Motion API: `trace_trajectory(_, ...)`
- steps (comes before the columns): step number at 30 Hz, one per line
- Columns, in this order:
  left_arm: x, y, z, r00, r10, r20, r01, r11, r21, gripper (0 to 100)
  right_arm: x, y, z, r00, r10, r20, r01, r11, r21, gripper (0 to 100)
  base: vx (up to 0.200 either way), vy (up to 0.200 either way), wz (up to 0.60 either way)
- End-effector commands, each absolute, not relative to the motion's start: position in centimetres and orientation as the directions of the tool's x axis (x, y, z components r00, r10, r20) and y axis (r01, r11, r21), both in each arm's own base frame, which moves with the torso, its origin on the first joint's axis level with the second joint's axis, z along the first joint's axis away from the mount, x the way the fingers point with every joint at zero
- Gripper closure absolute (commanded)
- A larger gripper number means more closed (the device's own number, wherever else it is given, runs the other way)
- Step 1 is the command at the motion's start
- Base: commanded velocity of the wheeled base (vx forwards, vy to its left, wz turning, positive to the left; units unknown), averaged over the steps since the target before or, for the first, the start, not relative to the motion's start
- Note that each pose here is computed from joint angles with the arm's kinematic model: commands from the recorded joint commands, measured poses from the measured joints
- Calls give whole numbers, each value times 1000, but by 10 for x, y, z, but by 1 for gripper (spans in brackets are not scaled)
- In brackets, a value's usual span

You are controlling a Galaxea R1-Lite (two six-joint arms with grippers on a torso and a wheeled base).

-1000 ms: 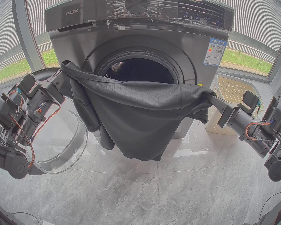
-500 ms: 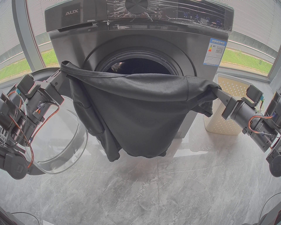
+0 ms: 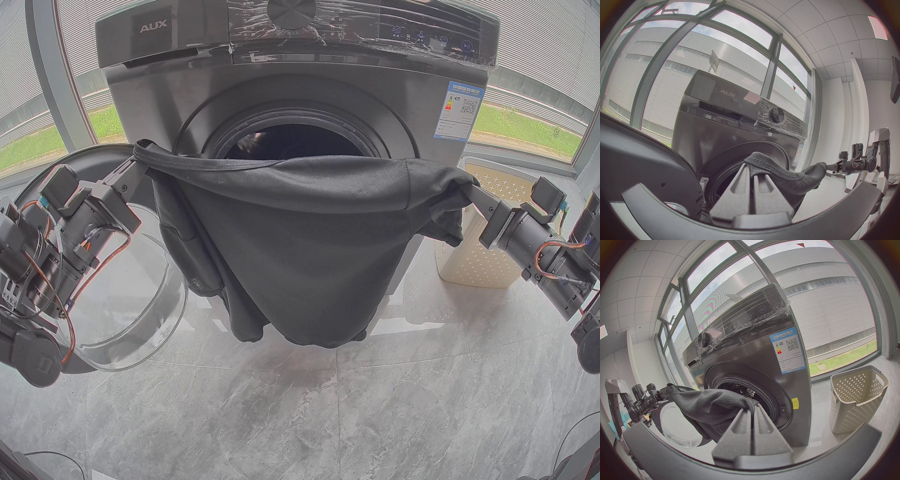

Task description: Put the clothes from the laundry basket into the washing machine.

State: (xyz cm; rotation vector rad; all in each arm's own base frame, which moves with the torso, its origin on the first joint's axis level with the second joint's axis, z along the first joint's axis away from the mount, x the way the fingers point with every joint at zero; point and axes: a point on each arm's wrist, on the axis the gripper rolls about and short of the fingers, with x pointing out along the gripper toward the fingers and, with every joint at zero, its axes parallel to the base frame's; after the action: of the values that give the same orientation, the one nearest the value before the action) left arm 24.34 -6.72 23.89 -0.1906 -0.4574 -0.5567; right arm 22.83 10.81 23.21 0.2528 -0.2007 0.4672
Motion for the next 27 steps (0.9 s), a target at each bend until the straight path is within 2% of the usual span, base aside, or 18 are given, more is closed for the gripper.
trace_trajectory(1, 244, -71, 234, 754, -477, 452, 557, 828, -55, 100, 228, 108, 231, 874, 420, 244, -469, 862, 194, 100, 0, 0, 0)
trace_trajectory(12, 249, -124, 213, 690, -615, 382, 687, 722, -79, 100, 224, 121, 215, 863, 470, 183, -501, 843, 197, 100, 0, 0, 0)
trace_trajectory(19, 267, -145, 218, 661, -642, 389, 717, 693, -76, 100, 231, 149, 187, 835, 545, 80, -549, 814, 187, 100, 0, 0, 0)
trace_trajectory(27, 272, -160, 206, 656, -663, 360, 732, 675, -91, 100, 229, 180, 153, 783, 621, -31, -605, 773, 192, 100, 0, 0, 0)
